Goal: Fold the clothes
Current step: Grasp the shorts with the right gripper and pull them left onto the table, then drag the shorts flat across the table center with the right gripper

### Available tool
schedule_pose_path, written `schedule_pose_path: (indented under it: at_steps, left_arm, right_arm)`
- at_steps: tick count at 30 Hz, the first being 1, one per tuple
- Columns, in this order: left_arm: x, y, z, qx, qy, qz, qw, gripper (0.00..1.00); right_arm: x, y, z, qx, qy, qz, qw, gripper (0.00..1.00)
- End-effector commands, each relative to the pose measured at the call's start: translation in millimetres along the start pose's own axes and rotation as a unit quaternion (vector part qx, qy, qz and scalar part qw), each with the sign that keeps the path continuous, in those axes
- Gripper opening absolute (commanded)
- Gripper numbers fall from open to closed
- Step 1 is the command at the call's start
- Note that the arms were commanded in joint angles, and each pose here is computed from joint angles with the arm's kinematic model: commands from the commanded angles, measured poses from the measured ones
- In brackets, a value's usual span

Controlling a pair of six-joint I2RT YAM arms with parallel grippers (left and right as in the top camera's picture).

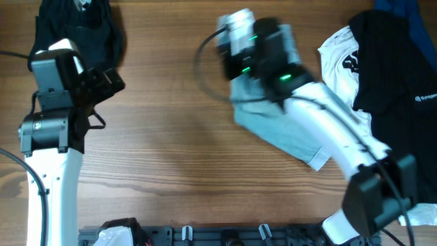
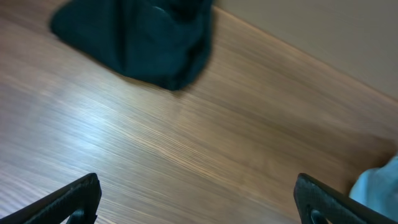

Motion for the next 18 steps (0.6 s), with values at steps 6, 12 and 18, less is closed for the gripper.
schedule_pose_path:
  at_steps: [6,12,18]
  left_arm:
    - [-5.5,-30.2,71.0,-0.079,-0.087,-0.049,0.992,1.00]
    - [-0.5,-22.4,42.9,-0.049,0.021,-0.011,0.999,1.00]
    - [25.5,15.6,-1.2,0.036,0.072,0.088,0.993,1.00]
  right_arm:
    - [4.0,37.6,171.3,-0.072,-0.167,0.046,0.982,0.95]
    - [-31.6,31.1,19.6,-0.004,-0.019,0.105,0.994,1.00]
    - [-64.4,77.1,-53.3,0.074,0.049,0.219,0.972,0.98]
Point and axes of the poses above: each gripper's point midway between its finger pads, its own x axis out along the fingers, its own z axis along the line the jaws close on, y = z × x, the point moved 5 cm from there along -x, back along the fingers
